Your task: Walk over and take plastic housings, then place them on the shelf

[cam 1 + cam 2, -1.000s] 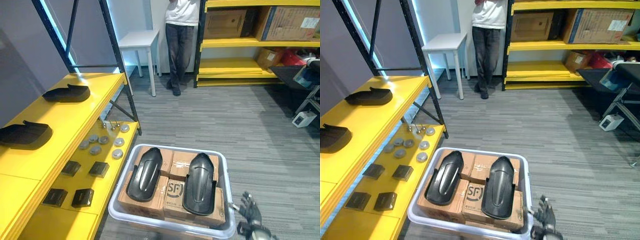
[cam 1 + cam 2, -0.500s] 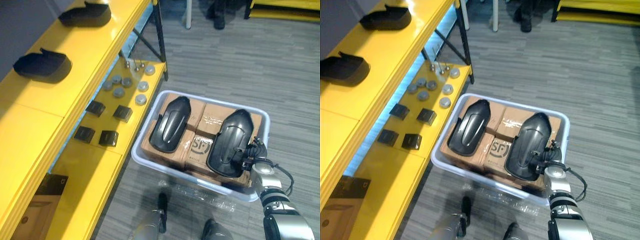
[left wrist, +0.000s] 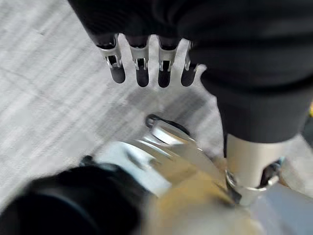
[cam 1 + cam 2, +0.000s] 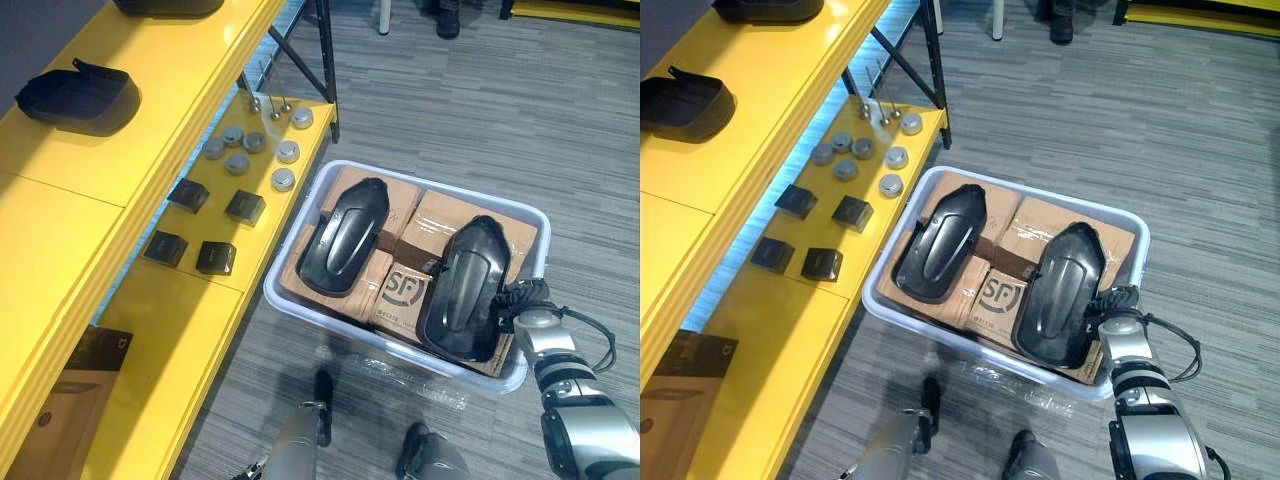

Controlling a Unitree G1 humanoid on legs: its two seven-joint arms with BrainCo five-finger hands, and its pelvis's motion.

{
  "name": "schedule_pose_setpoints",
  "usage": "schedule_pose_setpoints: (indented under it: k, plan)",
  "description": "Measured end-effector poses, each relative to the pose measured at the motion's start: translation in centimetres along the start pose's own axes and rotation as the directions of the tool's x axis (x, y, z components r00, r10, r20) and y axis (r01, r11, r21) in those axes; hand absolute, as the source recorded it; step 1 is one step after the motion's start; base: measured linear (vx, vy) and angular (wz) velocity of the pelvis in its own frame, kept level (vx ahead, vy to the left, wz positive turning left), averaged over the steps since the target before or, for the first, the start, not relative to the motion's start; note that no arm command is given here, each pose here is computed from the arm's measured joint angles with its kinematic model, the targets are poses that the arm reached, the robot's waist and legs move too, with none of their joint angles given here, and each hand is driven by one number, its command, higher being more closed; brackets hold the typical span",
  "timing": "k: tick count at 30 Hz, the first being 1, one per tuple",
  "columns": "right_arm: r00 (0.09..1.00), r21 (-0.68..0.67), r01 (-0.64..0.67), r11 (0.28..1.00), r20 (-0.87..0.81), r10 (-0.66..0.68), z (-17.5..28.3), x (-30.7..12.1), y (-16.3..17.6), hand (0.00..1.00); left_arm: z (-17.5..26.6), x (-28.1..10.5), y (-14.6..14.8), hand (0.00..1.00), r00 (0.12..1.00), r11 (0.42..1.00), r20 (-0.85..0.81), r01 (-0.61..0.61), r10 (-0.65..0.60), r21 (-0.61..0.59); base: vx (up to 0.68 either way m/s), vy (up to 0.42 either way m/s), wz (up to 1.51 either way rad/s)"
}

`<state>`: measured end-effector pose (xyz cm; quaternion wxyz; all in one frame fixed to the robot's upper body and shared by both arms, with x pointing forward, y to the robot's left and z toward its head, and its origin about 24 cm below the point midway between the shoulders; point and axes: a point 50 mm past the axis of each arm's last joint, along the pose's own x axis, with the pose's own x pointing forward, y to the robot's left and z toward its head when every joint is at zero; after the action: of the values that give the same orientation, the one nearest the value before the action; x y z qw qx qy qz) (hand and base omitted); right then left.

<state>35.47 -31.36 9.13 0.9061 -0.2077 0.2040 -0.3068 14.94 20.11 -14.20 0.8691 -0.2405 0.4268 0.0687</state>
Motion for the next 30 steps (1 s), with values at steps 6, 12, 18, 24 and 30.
schedule_pose_setpoints:
  k: [6,12,18,24,30]
  plan:
    - [1.0,-0.096,0.01,0.995,-0.024,-0.012,-0.1,0.1,0.2,1.0,7.5,0.5,-7.9,0.0,0.889,0.959,0.364,0.278,-0.277,0.05,0.06,-0.042,0.05]
    - [0.994,-0.225,0.078,0.971,0.095,-0.058,2.2,0.3,-1.0,1.0,14.8,-4.2,-14.1,0.0,0.611,0.881,0.667,0.448,-0.426,0.153,0.01,-0.003,0.11]
    - [0.917,-0.228,0.151,0.962,0.396,-0.05,7.8,-1.6,-0.9,1.0,18.4,-9.6,-16.0,0.0,0.425,0.87,0.778,0.387,-0.462,0.306,0.04,-0.017,0.0]
    - [0.814,-0.17,0.137,0.976,0.58,-0.013,9.2,-4.3,0.8,1.0,17.8,-11.2,-19.1,0.0,0.412,0.804,0.702,0.424,-0.58,0.416,0.09,-0.01,-0.1]
    - [0.793,-0.14,-0.013,0.99,0.602,0.095,8.1,-7.1,5.7,1.0,14.4,-8.0,-22.1,0.0,0.573,0.783,0.535,0.49,-0.62,0.383,0.07,-0.018,-0.16]
